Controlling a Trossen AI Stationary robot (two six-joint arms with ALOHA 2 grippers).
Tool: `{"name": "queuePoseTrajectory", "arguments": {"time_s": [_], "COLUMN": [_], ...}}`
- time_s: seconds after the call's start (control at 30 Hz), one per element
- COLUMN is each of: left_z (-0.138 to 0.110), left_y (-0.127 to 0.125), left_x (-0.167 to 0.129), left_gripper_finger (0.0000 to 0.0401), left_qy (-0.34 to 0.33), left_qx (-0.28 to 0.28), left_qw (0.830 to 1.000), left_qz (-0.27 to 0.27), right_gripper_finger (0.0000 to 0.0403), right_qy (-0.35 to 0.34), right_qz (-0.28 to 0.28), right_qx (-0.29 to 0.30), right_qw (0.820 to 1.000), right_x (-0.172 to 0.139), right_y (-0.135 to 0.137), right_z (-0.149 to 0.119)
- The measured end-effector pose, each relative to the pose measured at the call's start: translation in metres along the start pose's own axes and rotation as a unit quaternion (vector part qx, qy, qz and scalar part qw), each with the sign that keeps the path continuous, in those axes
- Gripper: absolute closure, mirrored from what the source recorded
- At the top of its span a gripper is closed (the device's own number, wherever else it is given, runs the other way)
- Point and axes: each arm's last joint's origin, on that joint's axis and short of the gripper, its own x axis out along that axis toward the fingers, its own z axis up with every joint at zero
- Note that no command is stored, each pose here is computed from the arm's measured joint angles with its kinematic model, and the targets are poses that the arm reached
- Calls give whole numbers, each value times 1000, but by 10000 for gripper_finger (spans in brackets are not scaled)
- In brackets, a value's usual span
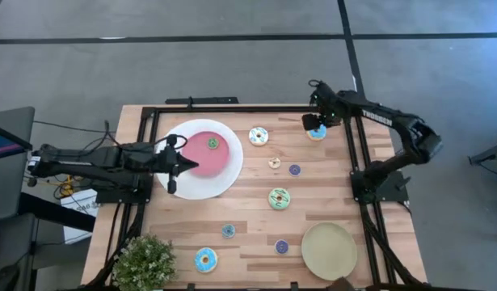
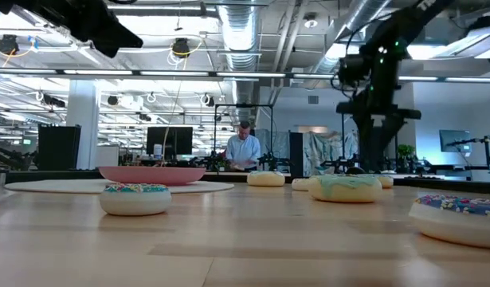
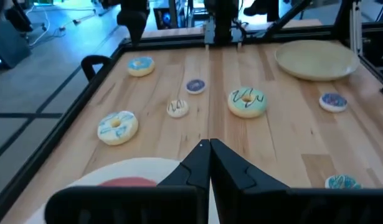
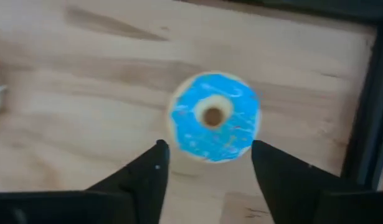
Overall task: Pick & Place donuts
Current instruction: Put the large blue donut on the brown plate
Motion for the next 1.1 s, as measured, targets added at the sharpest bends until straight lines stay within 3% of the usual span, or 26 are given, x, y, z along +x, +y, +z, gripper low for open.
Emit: {"name": "queuePoseTrajectory", "arguments": {"time_s": [0.27, 0.57, 0.8, 1.1], "left_z": [-7, -8, -9, -10], "left_y": [0, 0, 0, 1], "left_x": [-2, -2, -2, -2], "left_gripper_finger": [401, 401, 401, 401], "left_qy": [32, 41, 45, 50], "left_qx": [-8, -41, -43, -42], "left_qw": [999, 998, 998, 998], "left_qz": [2, 3, 3, 17], "right_gripper_finger": [156, 176, 194, 248], "right_qy": [48, 95, 98, 77], "right_qz": [-46, -38, -28, -20], "right_qx": [12, 19, 26, 25], "right_qw": [998, 995, 994, 997], "right_x": [36, 73, 82, 78], "right_y": [-7, -12, -12, -11], "right_z": [9, 16, 19, 22]}}
